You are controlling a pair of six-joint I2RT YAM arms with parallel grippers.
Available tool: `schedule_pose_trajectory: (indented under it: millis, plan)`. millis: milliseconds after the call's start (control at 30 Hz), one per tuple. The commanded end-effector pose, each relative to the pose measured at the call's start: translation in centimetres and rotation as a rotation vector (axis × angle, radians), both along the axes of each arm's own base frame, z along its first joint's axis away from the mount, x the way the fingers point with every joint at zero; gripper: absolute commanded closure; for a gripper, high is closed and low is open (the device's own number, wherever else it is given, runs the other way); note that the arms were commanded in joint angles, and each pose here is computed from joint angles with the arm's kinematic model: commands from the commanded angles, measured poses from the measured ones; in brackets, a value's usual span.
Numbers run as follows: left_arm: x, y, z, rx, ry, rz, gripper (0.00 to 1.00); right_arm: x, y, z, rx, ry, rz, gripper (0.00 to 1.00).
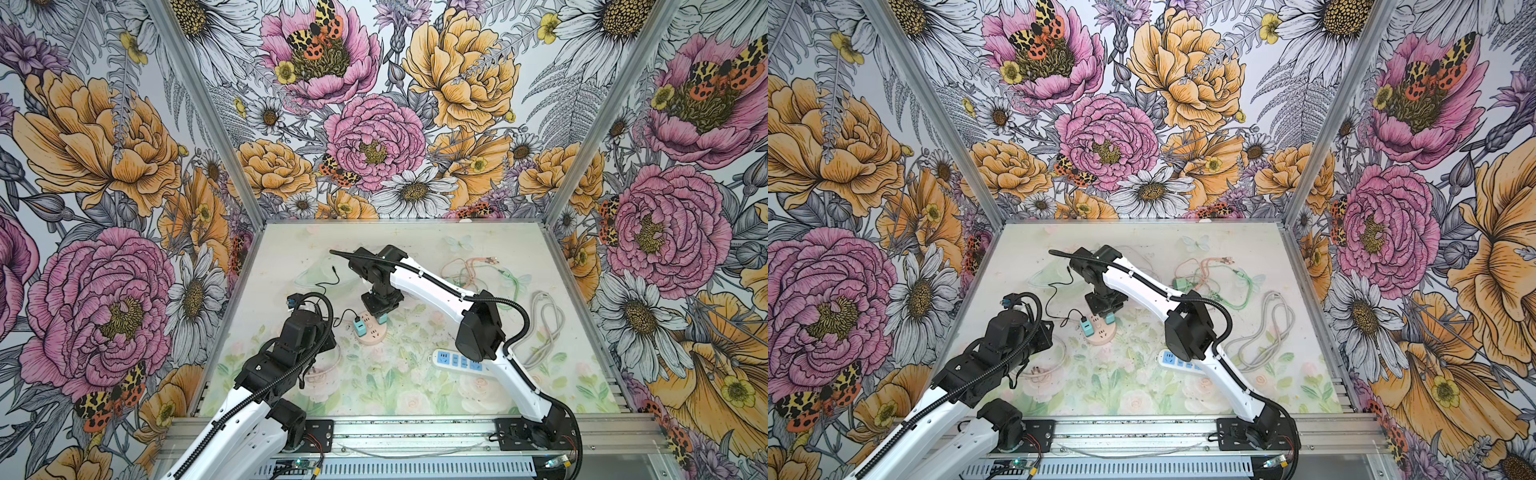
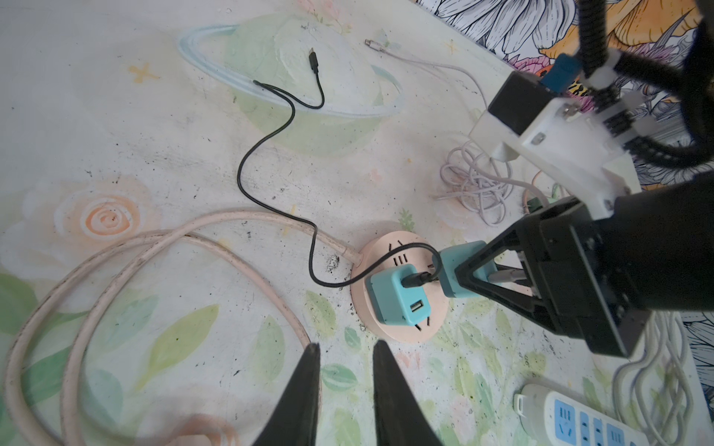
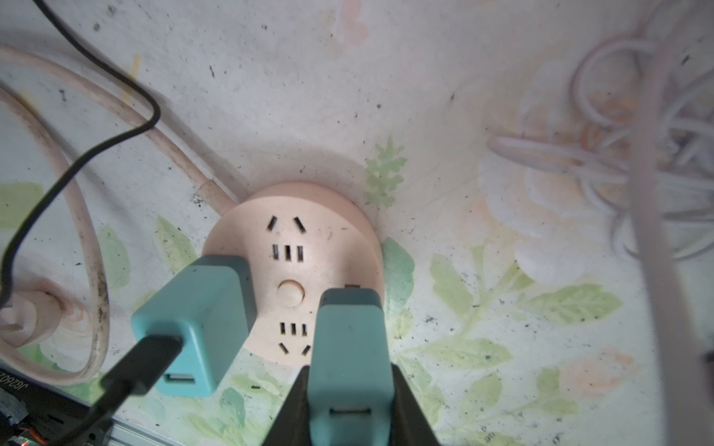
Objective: Insert plugs into power strip
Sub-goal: Insert the plug into the socket.
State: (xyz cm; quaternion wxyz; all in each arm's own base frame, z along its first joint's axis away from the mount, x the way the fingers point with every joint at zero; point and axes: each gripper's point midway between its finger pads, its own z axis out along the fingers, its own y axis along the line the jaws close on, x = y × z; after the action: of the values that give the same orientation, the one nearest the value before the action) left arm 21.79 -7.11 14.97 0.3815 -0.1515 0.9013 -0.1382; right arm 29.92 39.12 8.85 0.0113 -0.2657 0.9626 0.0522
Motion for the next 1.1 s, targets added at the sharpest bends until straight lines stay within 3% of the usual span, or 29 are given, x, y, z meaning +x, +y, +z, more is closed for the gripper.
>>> schedule_pose_trajectory:
  millis: [0, 233, 700, 1067]
  plan:
    - [-0.1, 0.1, -0.1, -0.013, -0.003, 0.008, 0.74, -1.1, -0.1, -7.0, -0.098, 0.101, -0.018, 1.00]
    - [-0.1, 0.1, -0.2, -0.015, 0.002, 0.013, 0.74, -1.1, 0.1, -7.1, -0.080, 0.118, -0.020, 1.00]
    - [0.1, -0.2, -0.4, -0.004, 0.027, 0.010, 0.74, -1.2, -2.4, -9.5, -0.248, 0.045, 0.026, 1.00]
    - [0.4, -1.1, -0.2, 0.007, 0.042, -0.003, 0.74, -2.7, -1.5, -11.6, -0.185, 0.119, 0.060, 1.00]
